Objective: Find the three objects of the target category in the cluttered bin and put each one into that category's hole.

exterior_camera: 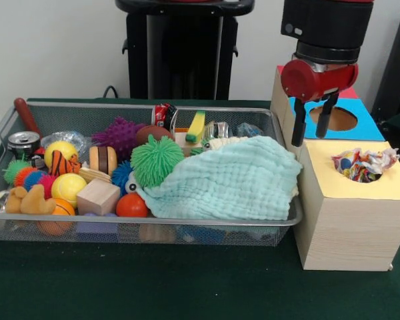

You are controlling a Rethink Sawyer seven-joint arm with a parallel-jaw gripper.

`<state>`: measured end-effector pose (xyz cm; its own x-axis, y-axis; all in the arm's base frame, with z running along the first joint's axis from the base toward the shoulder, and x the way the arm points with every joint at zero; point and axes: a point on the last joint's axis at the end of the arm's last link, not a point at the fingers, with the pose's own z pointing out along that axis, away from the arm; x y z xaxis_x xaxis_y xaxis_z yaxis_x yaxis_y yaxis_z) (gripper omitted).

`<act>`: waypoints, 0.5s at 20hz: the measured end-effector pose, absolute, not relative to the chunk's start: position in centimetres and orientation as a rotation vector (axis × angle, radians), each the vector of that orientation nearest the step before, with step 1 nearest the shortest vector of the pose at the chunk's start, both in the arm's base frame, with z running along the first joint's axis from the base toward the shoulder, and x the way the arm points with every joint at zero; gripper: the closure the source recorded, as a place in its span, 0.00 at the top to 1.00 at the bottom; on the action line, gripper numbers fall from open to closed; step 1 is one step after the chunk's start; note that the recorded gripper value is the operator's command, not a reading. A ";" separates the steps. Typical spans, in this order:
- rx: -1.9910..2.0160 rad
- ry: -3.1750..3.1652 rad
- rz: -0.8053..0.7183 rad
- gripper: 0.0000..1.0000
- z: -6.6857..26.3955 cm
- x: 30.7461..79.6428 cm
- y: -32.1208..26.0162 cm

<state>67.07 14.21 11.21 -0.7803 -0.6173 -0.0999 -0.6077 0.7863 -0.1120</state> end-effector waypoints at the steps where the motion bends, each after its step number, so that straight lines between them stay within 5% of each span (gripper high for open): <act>1: -0.962 2.849 -0.092 1.00 11.3 67.2 13.9; 10: -0.816 2.890 0.155 1.00 10.9 67.4 14.0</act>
